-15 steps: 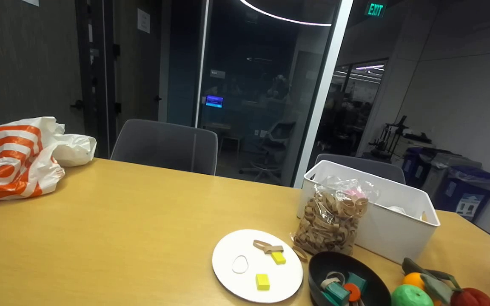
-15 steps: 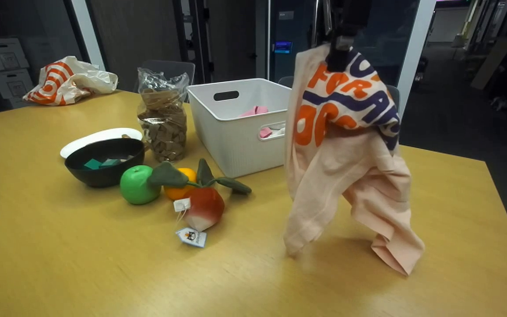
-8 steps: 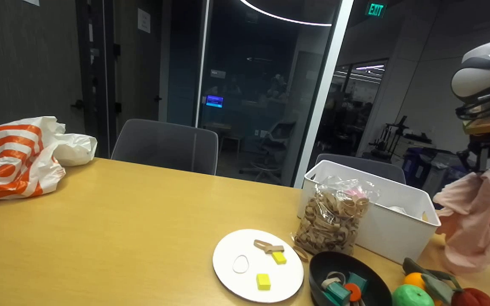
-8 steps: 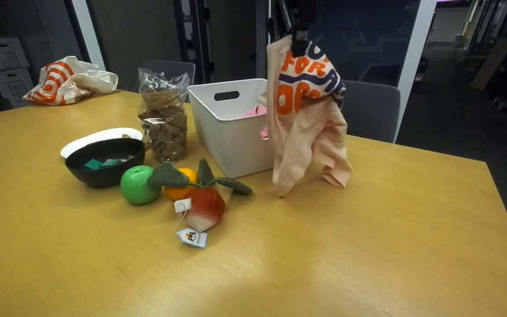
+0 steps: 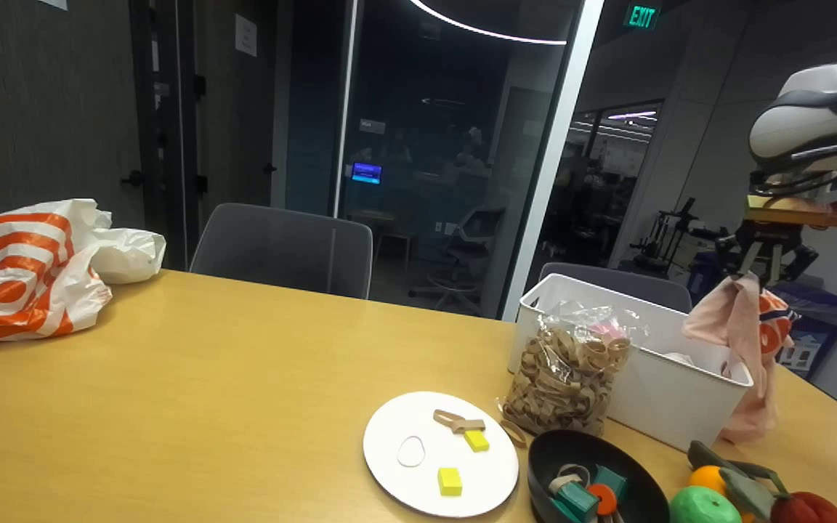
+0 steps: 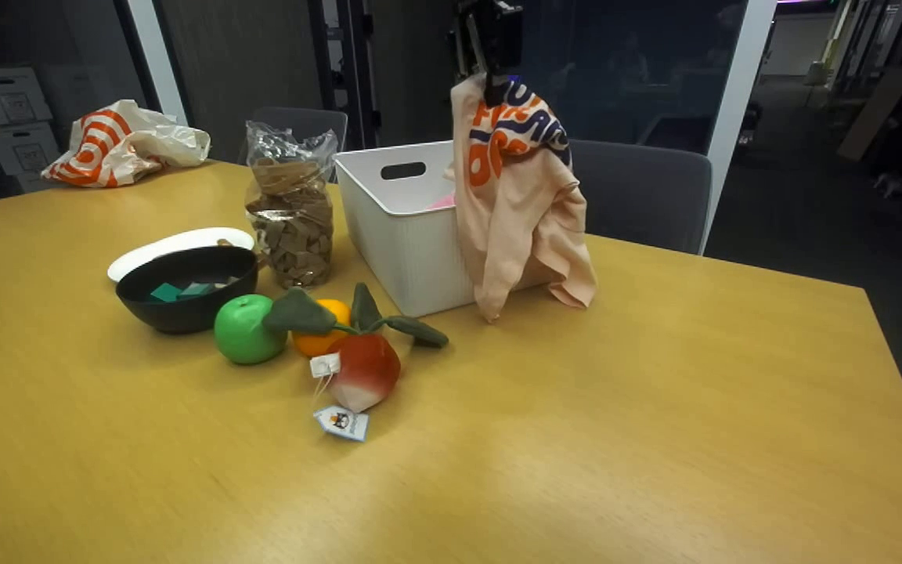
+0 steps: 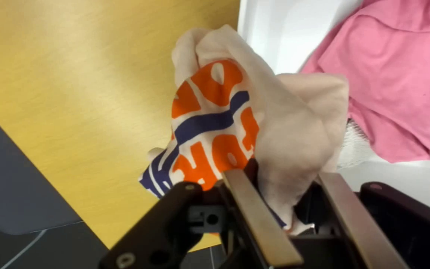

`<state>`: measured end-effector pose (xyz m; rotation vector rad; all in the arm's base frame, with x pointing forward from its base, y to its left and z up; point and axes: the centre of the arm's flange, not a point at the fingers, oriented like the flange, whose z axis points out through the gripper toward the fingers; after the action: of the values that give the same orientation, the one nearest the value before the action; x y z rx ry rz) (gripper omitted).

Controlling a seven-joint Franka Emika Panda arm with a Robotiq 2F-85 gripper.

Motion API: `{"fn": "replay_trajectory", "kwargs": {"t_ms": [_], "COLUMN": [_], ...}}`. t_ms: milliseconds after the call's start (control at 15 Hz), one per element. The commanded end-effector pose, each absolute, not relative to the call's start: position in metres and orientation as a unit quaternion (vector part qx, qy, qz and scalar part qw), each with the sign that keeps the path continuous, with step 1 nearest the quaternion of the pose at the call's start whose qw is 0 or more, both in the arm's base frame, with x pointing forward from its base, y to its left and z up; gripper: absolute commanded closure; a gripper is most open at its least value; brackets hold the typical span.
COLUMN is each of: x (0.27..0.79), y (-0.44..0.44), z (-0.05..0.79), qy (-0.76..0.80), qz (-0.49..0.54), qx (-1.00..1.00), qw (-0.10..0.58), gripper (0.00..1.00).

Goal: Put the pink shirt on the edge of the basket

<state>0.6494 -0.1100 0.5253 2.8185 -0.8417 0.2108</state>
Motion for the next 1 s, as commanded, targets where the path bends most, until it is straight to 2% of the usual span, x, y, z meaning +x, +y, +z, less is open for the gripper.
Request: {"fn": "replay_trajectory", "kwargs": {"t_ms": [0,67,133,600,667,933], "x": [0.644,0.643,0.643,0.637,0.637,0.622], "y": [-0.108,-0.108,-0.108,-0.118,-0.121,-0.139], "z": [0.510,0.504,0.499,0.488,0.489,0.503], "qy": [-0.251,-0.244,-0.240,-0.228,-0.232,-0.248], "qz": [0.072,0.062,0.056,0.026,0.024,-0.010], "qx": [0.964,0.967,0.969,0.973,0.972,0.968], "qw": [0.050,0.041,0.036,0.007,0.014,0.047], "gripper": [0.88,0.59,0.58,0.06,0.01,0.00]}}
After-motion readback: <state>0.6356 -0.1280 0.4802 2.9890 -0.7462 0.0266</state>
